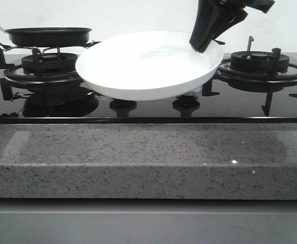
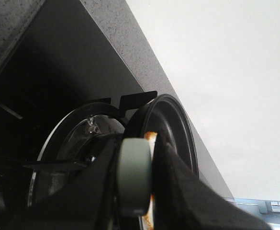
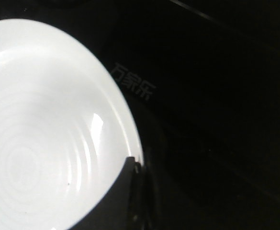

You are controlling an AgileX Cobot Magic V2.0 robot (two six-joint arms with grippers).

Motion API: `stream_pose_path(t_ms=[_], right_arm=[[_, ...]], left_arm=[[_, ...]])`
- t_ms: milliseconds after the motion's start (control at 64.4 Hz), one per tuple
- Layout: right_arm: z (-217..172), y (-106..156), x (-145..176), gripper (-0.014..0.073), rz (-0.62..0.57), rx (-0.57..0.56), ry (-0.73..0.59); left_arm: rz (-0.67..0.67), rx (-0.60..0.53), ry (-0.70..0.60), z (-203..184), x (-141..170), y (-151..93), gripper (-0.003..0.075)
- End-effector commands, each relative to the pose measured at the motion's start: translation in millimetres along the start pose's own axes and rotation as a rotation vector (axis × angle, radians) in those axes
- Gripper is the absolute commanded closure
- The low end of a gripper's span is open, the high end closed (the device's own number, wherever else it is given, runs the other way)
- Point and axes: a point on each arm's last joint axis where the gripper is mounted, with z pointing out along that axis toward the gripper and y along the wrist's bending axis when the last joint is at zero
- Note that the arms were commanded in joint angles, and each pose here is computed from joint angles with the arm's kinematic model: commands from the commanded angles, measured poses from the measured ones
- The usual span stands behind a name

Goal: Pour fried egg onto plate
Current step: 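Grasp the pan's green handle with the left gripper and lift it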

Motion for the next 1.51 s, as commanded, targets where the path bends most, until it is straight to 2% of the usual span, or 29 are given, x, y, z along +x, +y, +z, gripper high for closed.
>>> stream_pose_path(t_ms=[0,140,373,528,808,1056,1304,1491], right_arm=[[-26.1,8.0,-11.6,0.0661,-0.009,-0.008,-0.123],[-26.1,8.0,-11.6,0.0661,-0.009,-0.008,-0.123],[-26.1,8.0,-11.6,0.0661,-0.009,-0.008,-0.123],[-26.1,8.0,-11.6,0.0661,-0.009,-0.008,-0.123],[-26.1,8.0,-11.6,0.0661,-0.009,-0.008,-0.123],[-26.1,8.0,-11.6,0.0661,-0.009,-0.008,-0.123],[-26.1,8.0,-11.6,0.0661,-0.009,-0.008,-0.123],[-26.1,8.0,-11.6,0.0661,-0.009,-0.008,-0.123]], left_arm=[[0.051,0.071,-0.028,-13.9,-2.3,-30.3,0.0740],[0.102,0.105,-0.027,-21.1,-4.3,-44.6,0.0740],[0.275,0.185,-0.099,-51.7,-4.9,-97.6,0.0740],[0.375,0.197,-0.129,-71.7,4.4,-121.5,0.0740],[0.676,0.170,-0.086,-87.4,49.0,-165.9,0.0740],[0.784,0.261,-0.044,-91.1,95.4,-205.6,0.0740],[1.005,0.207,-0.076,-94.0,128.9,-226.9,0.0740],[1.116,0.237,-0.084,-93.3,157.4,-243.9,0.0740]])
